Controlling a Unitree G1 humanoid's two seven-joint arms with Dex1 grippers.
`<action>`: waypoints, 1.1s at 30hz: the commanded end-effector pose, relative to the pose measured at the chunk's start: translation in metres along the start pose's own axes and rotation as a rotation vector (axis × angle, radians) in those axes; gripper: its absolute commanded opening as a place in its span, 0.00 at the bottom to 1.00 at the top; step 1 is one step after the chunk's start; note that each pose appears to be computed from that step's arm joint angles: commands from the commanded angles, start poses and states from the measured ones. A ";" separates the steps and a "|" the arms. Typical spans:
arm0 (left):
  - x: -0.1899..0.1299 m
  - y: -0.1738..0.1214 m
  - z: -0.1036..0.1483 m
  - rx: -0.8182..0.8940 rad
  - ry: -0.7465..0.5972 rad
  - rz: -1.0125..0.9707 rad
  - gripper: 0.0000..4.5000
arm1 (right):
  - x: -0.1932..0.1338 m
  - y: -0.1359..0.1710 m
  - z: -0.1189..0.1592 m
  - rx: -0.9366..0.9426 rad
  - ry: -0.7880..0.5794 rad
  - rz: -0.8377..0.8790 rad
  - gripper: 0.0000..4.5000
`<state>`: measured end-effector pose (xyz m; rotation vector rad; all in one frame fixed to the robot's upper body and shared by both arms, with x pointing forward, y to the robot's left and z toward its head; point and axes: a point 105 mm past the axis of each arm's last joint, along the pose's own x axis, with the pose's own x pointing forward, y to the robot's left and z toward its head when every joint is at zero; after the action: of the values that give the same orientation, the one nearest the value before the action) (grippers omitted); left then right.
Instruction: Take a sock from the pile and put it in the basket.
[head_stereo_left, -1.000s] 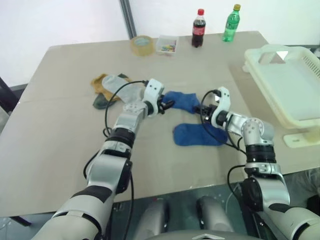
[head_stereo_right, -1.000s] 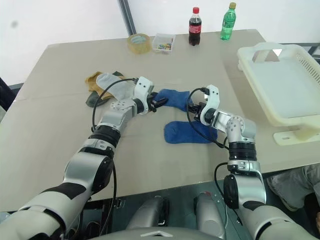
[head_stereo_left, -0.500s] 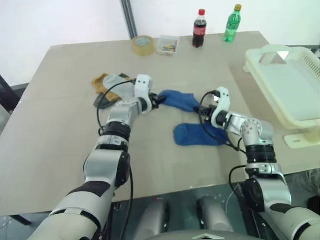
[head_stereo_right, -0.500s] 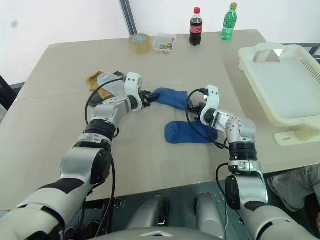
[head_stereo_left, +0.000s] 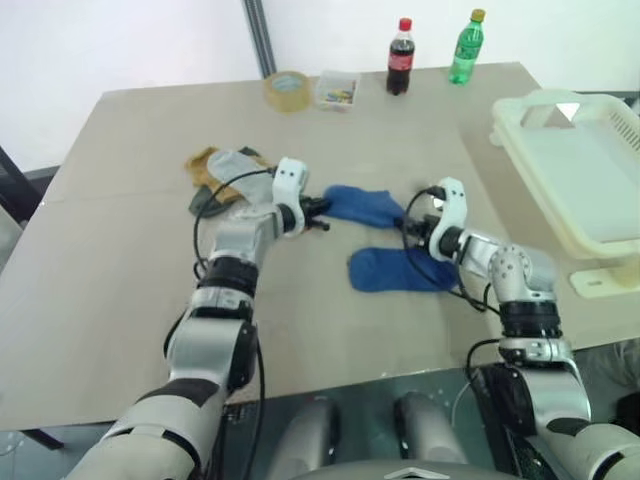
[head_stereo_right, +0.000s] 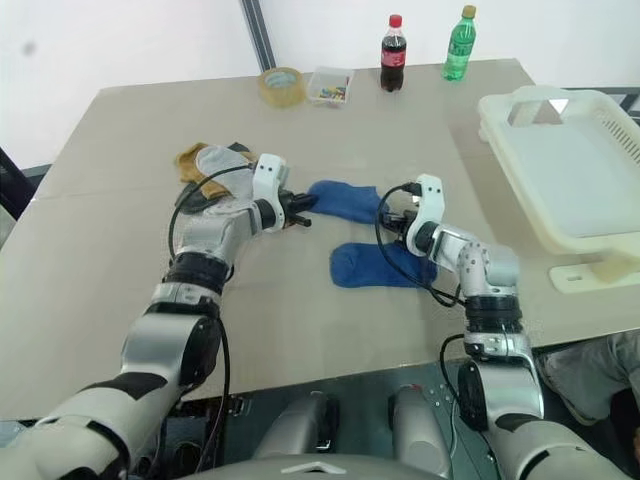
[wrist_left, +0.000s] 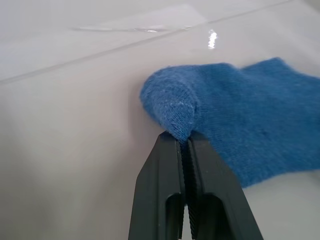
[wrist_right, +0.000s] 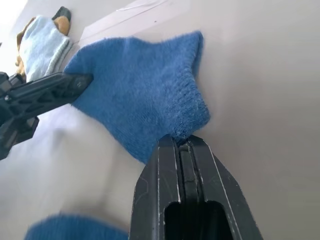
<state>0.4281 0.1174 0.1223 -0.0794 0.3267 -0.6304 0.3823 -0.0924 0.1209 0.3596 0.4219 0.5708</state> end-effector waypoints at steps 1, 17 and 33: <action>-0.031 -0.049 0.042 -0.046 -0.177 -0.204 0.01 | -0.032 0.033 0.024 -0.088 -0.073 0.096 0.00; -0.092 -0.137 -0.044 -0.112 0.039 -0.279 0.01 | -0.141 0.027 -0.021 -0.122 0.047 0.004 0.00; -0.060 -0.137 -0.052 -0.072 -0.062 -0.177 0.01 | -0.149 0.008 -0.019 -0.107 0.062 -0.098 0.00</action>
<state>0.2854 0.0459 0.1050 -0.2075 0.3183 -0.7822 0.2567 -0.1651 0.1469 0.2268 0.4756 0.5293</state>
